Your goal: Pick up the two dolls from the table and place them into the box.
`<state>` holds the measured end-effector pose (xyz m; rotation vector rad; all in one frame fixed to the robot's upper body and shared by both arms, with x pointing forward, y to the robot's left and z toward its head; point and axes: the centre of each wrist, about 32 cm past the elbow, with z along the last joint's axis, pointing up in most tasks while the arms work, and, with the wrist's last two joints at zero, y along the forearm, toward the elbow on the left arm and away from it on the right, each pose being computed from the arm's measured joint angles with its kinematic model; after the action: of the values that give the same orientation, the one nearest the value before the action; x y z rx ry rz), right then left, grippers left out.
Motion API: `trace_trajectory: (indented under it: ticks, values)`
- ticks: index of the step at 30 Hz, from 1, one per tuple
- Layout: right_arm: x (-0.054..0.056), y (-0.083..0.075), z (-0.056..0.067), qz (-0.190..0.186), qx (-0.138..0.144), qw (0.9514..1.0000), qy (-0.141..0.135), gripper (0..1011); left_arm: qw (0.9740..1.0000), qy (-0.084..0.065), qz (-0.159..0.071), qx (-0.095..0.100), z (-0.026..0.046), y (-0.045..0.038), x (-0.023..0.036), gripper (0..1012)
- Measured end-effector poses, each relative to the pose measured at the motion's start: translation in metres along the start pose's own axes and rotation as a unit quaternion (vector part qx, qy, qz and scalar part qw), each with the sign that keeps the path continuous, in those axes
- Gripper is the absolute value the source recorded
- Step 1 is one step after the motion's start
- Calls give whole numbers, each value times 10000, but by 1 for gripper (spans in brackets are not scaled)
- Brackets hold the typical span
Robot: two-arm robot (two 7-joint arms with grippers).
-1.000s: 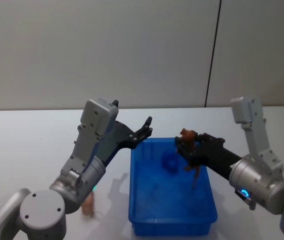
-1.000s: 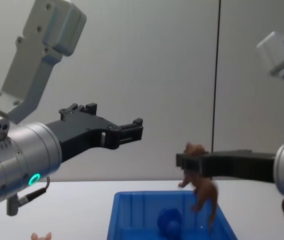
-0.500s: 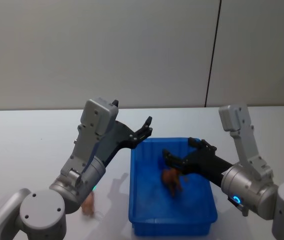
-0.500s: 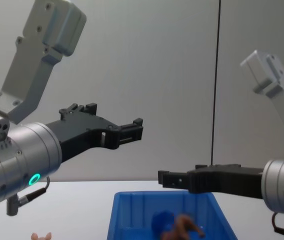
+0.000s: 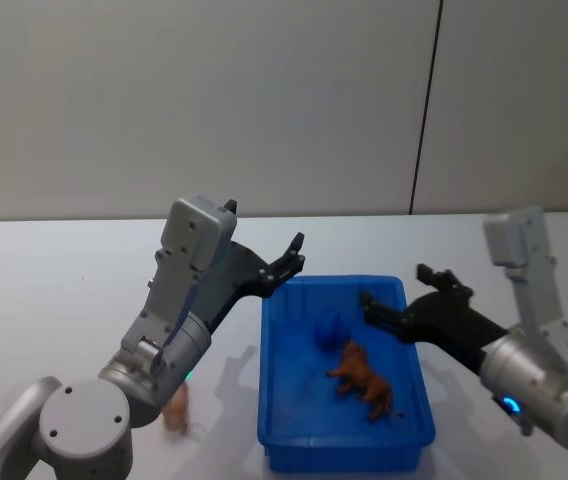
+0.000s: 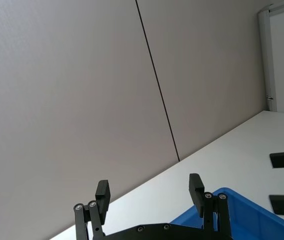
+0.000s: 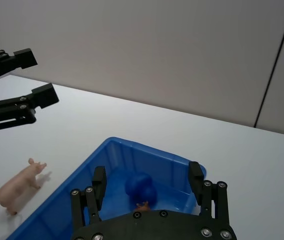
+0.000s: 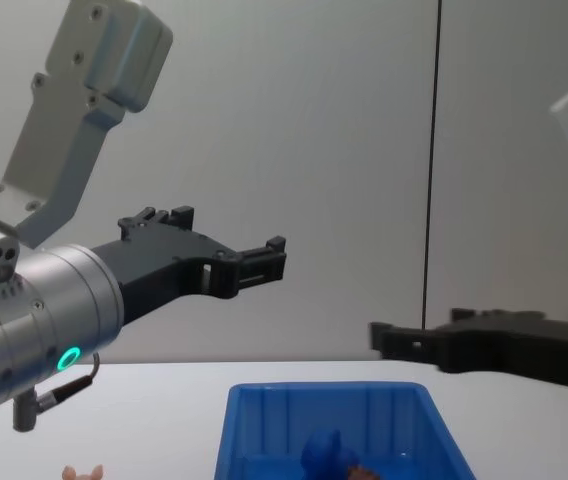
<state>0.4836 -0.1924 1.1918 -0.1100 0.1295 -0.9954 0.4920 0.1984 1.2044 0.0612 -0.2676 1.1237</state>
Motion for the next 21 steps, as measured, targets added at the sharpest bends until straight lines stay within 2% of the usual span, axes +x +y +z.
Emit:
trace_trajectory:
  ticks: [11, 21]
  values:
    - [200, -335, -60, -399, -4, 9991, -114, 1001, 10000, 0, 0, 0, 0, 0, 0, 1001]
    - [316, -508, -88, -628, -74, 9978, -204, 1001, 10000, -1, 0, 0, 0, 0, 0, 1001]
